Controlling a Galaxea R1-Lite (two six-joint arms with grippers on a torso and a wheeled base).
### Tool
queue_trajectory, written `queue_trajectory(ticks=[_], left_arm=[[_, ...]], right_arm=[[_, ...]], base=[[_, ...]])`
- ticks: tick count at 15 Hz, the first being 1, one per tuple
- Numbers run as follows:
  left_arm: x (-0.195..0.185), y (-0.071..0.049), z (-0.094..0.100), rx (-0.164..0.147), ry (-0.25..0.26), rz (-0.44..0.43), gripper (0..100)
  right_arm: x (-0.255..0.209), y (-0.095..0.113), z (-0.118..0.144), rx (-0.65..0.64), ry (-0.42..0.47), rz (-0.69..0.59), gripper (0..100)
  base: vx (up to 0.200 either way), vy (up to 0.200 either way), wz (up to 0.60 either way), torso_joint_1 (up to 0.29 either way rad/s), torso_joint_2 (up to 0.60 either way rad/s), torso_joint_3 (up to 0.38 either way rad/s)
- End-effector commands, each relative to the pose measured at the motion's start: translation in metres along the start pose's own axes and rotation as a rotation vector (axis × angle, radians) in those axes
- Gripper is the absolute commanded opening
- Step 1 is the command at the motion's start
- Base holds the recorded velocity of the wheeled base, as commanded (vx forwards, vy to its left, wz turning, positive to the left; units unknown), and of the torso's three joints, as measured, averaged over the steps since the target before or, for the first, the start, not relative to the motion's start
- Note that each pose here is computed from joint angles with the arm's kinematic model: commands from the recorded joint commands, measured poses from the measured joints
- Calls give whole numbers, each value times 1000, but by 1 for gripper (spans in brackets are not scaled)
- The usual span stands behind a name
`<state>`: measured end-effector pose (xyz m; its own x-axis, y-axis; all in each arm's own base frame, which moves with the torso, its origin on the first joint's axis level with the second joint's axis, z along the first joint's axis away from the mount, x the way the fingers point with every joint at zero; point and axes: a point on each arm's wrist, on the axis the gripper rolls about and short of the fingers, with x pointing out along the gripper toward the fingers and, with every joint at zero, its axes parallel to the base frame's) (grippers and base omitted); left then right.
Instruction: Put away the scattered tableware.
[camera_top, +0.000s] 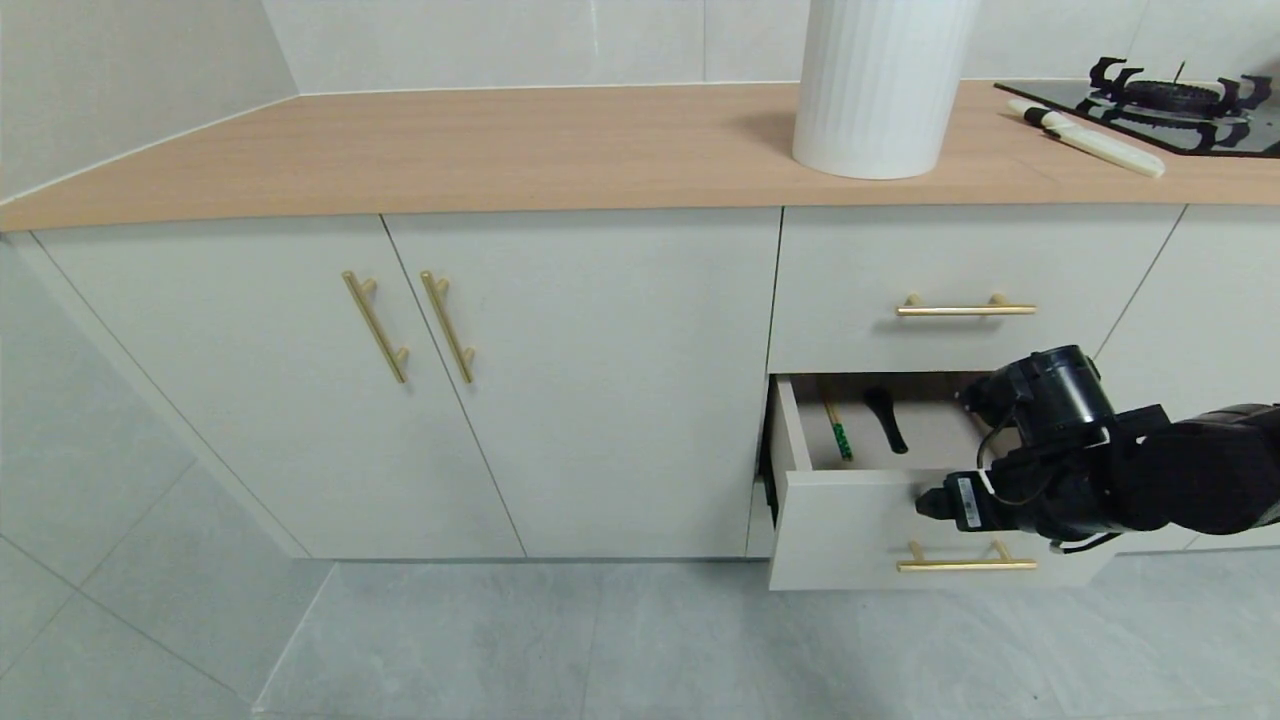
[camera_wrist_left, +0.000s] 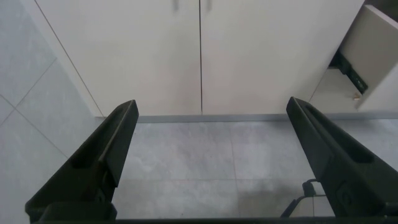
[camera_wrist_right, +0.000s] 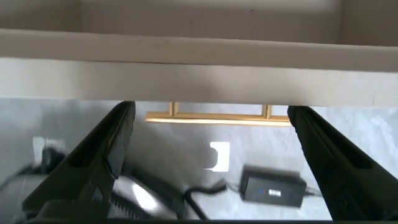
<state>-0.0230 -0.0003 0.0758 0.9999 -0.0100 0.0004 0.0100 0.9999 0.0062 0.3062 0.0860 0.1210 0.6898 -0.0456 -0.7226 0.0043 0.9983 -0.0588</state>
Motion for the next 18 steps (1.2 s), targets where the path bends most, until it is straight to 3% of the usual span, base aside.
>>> queue_trajectory(ticks=[1,5,9,15,18], left_arm=[[0,0,0,0,0,1,100],[0,0,0,0,0,1,100],[0,0,0,0,0,1,100],[0,0,0,0,0,1,100],[0,0,0,0,0,1,100]], right_arm=[[21,-2,5,14,21,-20,100],[39,-5,19,45,-7,-33,100],[59,-2,28,85,-157,-40,100],[83,0,27,132,-241,-84,100],[98,2,31,173,-355,-118,100]], base=[[0,0,0,0,0,0],[0,0,0,0,0,0],[0,0,0,0,0,0],[0,0,0,0,0,0],[0,0,0,0,0,0]])
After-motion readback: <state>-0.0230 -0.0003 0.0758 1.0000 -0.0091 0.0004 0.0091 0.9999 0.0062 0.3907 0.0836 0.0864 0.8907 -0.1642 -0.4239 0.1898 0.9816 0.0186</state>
